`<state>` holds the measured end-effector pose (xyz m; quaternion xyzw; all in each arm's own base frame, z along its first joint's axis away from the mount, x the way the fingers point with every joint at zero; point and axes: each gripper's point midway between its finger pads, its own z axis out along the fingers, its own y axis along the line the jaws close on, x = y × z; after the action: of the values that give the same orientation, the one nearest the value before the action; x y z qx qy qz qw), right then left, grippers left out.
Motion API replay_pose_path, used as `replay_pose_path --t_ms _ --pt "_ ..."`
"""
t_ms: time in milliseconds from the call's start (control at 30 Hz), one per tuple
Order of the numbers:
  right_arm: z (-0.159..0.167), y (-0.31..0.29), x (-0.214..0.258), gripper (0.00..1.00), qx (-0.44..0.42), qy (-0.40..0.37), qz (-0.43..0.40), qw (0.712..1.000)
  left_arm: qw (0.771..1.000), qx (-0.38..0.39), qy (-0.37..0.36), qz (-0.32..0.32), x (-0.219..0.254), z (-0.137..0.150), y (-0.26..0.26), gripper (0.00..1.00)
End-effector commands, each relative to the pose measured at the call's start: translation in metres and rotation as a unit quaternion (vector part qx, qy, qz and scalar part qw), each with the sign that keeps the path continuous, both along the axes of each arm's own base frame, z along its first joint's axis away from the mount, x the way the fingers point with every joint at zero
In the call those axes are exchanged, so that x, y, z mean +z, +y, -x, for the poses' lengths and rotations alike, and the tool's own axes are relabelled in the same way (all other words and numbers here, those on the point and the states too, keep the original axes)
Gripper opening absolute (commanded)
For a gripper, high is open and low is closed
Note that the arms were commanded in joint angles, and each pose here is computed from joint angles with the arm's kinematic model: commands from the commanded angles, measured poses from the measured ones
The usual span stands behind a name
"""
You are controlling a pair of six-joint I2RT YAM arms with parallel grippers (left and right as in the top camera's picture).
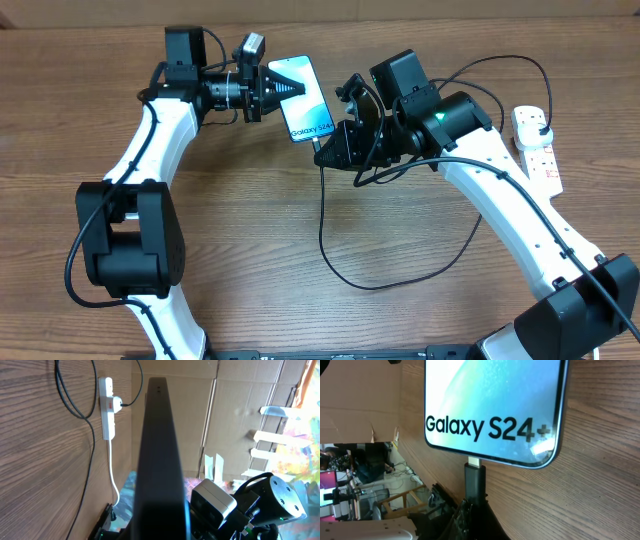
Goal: Plug charger to phone and switch on socket
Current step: 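Release the plug with the right gripper and lower the phone with left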
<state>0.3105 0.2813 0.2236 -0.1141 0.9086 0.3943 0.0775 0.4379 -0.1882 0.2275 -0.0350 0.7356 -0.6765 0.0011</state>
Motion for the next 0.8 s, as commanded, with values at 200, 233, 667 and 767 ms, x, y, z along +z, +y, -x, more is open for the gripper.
replay_pose_path --t_ms 200,233,667,767 --pt "-0.006 0.000 -0.001 0.04 -0.005 -0.010 0.002 1.000 0.999 -0.034 -0.017 0.025 0.013 0.010 -0.007 0.04" --pt "-0.008 -0.001 -0.001 0.04 -0.007 -0.012 0.002 1.000 0.999 -0.037 -0.021 0.027 0.014 0.011 -0.007 0.04" --pt "-0.026 -0.003 0.004 0.04 -0.032 -0.035 -0.005 0.999 0.996 -0.061 -0.044 0.044 0.019 0.019 -0.012 0.04" --pt "-0.028 -0.002 0.001 0.04 -0.032 -0.032 -0.004 0.999 0.996 -0.067 -0.043 0.047 0.020 0.022 -0.015 0.04"
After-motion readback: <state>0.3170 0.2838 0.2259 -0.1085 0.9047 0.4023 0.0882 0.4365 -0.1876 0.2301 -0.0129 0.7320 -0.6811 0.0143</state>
